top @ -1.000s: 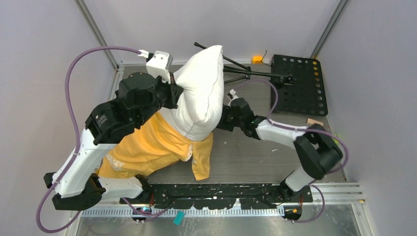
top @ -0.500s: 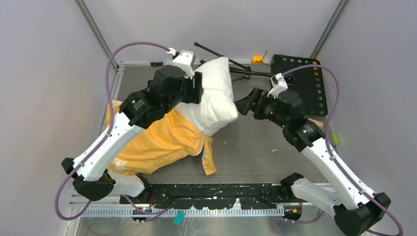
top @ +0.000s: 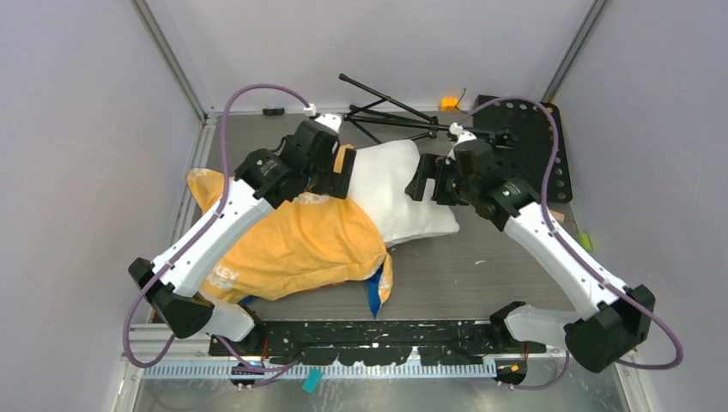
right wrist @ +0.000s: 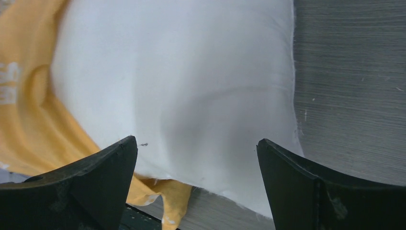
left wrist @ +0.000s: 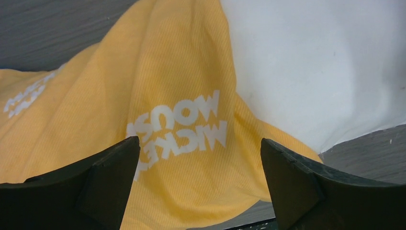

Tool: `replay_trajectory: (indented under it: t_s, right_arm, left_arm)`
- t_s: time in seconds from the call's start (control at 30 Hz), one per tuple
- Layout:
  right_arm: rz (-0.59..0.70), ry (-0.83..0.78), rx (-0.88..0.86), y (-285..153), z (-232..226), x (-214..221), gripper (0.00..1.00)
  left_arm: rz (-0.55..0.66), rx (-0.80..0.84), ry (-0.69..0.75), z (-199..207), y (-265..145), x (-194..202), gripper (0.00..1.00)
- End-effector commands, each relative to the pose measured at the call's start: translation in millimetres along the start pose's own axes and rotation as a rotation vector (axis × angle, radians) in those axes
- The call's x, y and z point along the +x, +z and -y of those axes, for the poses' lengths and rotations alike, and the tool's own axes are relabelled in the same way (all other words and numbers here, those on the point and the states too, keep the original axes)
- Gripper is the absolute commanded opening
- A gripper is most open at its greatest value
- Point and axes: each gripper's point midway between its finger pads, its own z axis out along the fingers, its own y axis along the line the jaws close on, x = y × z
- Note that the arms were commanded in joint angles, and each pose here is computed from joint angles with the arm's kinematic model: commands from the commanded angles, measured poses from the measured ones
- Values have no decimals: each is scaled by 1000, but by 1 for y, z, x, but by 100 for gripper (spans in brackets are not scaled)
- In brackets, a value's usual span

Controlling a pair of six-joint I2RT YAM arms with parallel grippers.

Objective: Remove the pillowcase from the pillow

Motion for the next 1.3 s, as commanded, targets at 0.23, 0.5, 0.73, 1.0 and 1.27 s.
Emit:
replay_trajectory:
  t_s: [0.23,0.5,0.73,1.0,1.27]
  right_arm:
    - [-146,4,51,61,24,19,97]
    - [-31,99,73,48,32,10,1]
    - [310,245,261,-24,89,-56,0]
    - [575,285,480,-114,125,-84,0]
    - [407,350,272,-73,94,-58,0]
  left_arm:
    - [-189,-21,-83,8,57,63,100]
    - [-209,-201,-202,-62,58,104,68]
    - [-197,-362,-376,-117,45,157,30]
    - [-137,-513,-538,-167,27,175,22]
    - [-114,-48,-468,-100,16,116,57]
